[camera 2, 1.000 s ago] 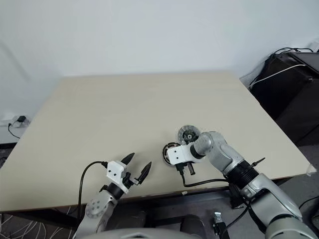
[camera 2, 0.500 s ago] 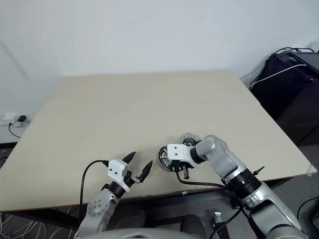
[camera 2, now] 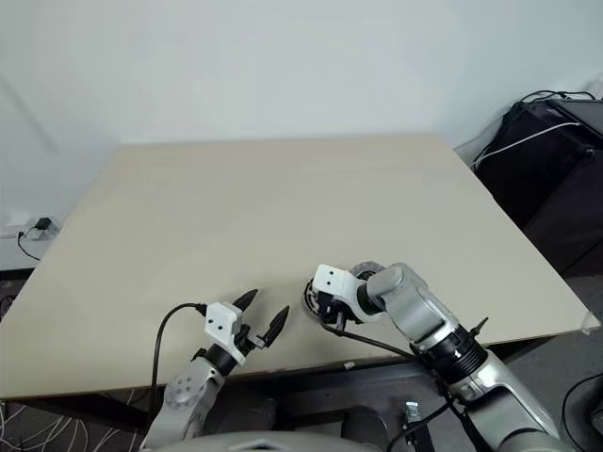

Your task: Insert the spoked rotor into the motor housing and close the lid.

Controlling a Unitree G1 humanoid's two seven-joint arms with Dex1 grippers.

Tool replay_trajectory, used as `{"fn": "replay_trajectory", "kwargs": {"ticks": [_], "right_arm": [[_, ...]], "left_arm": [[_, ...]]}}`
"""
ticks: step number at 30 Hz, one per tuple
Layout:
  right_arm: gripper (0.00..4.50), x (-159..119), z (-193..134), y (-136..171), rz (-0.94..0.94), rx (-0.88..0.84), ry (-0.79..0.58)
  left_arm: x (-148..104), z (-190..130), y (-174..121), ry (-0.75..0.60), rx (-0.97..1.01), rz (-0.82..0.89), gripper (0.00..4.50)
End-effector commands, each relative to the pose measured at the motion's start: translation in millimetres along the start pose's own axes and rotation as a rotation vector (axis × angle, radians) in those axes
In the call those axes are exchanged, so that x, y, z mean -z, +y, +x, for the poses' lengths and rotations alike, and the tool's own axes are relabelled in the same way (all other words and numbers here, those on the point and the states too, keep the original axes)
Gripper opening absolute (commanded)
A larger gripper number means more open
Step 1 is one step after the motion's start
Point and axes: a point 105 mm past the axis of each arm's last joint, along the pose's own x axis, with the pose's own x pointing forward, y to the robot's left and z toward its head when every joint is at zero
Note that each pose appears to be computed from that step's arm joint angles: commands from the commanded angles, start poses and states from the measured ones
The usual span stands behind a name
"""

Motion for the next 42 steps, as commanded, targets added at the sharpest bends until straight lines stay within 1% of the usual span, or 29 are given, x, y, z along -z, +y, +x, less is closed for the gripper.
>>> {"fn": "replay_trajectory", "kwargs": {"ticks": [1, 5, 10, 12, 14, 17, 18, 20, 21, 24, 29, 31, 33, 35, 38, 39, 42], "right_arm": [[0.05, -18, 0, 0, -0.049, 0.019, -0.043], [0.05, -24, 7, -1, -0.072, 0.035, -0.057], [0.05, -40, 12, -1, -0.068, 0.043, -0.110], [0.78, -51, 13, -2, -0.062, 0.050, -0.158], [1.28, -61, 12, -2, -0.059, 0.048, -0.206], [2.32, -77, 9, -2, -0.059, 0.053, -0.282], [2.59, -80, 8, -3, -0.058, 0.055, -0.297], [3.29, -89, 5, -4, -0.075, 0.072, -0.338], [3.57, -95, 1, -4, -0.071, 0.073, -0.370], [3.57, -104, -5, -4, -0.074, 0.078, -0.418], [3.57, -115, -16, -9, -0.080, 0.146, -0.489], [3.57, -123, -29, -21, -0.062, 0.260, -0.558], [3.18, -124, -43, -31, -0.044, 0.370, -0.604], [2.76, -115, -54, -37, -0.035, 0.456, -0.604], [1.74, -90, -69, -49, 0.000, 0.611, -0.571], [1.44, -82, -73, -52, -0.002, 0.660, -0.549], [0.44, -29, -89, -64, 0.011, 0.836, -0.382]], "left_arm": [[-11, 1, 3, -0.040, -0.006, 0.003, 4.50], [-10, 0, 3, -0.038, -0.010, 0.002, 4.50], [-9, -1, 3, -0.035, -0.011, 0.000, 4.50], [-9, -1, 3, -0.034, -0.010, 0.000, 4.50], [-9, 0, 2, -0.033, -0.008, -0.001, 4.50], [-9, 1, 2, -0.032, -0.003, -0.001, 4.50], [-9, 1, 2, -0.032, -0.002, -0.001, 4.50], [-9, 1, 2, -0.032, 0.002, -0.002, 4.50], [-9, 1, 2, -0.031, 0.005, -0.002, 4.50], [-9, 1, 1, -0.028, 0.013, -0.003, 4.50], [-9, 1, 1, -0.024, 0.022, -0.003, 4.50], [-10, 1, 1, -0.022, 0.026, -0.002, 4.50], [-10, 1, 1, -0.021, 0.029, -0.001, 4.50], [-11, 1, 2, -0.021, 0.029, 0.000, 4.50], [-12, 1, 3, -0.023, 0.031, 0.004, 4.50], [-12, 1, 3, -0.023, 0.031, 0.005, 4.50], [-13, 1, 4, -0.026, 0.032, 0.009, 4.50]]}}
